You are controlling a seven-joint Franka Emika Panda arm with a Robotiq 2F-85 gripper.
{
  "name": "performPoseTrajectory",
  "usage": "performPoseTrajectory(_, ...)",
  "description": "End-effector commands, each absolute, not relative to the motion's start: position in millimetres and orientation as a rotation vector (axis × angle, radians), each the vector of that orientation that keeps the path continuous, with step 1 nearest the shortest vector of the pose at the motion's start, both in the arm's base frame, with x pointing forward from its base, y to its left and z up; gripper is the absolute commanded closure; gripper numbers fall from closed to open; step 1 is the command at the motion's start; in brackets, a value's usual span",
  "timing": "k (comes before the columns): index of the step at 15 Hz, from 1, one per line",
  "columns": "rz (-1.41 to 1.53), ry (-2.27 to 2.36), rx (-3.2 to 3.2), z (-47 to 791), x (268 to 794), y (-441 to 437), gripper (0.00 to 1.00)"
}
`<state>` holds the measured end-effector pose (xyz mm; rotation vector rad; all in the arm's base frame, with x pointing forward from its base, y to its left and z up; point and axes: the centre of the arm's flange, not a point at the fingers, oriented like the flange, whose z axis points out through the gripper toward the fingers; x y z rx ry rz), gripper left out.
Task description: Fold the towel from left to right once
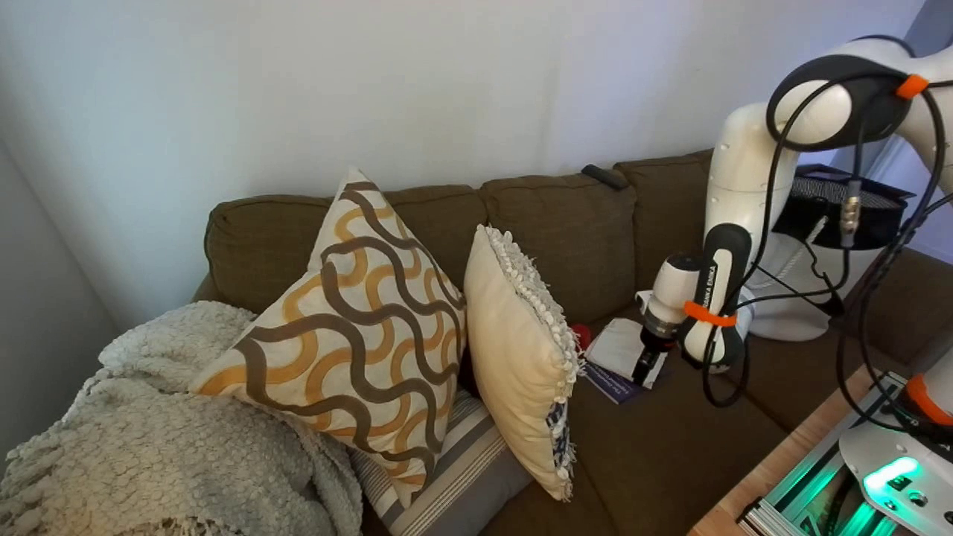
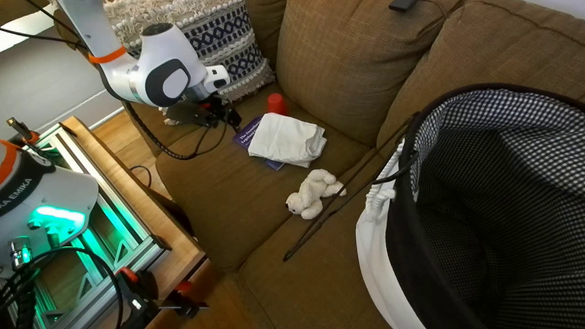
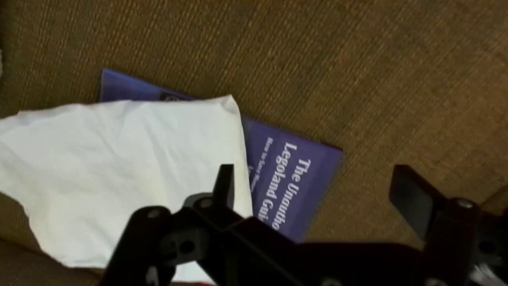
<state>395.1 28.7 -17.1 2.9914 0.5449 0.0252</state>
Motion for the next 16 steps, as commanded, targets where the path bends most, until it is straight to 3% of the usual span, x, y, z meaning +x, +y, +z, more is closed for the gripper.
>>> performPoseTrajectory(1,-0.041,0.457,3.025,-77,409,7,0.0)
performPoseTrajectory(2,-0.02,0.498,2.991,-48,394,17,0.0)
performPoseTrajectory(7,0.034,0.486,2.978,-57,400,20,0.0)
performPoseTrajectory(16,0.101,0.483,2.837,-113,452,14,0.0)
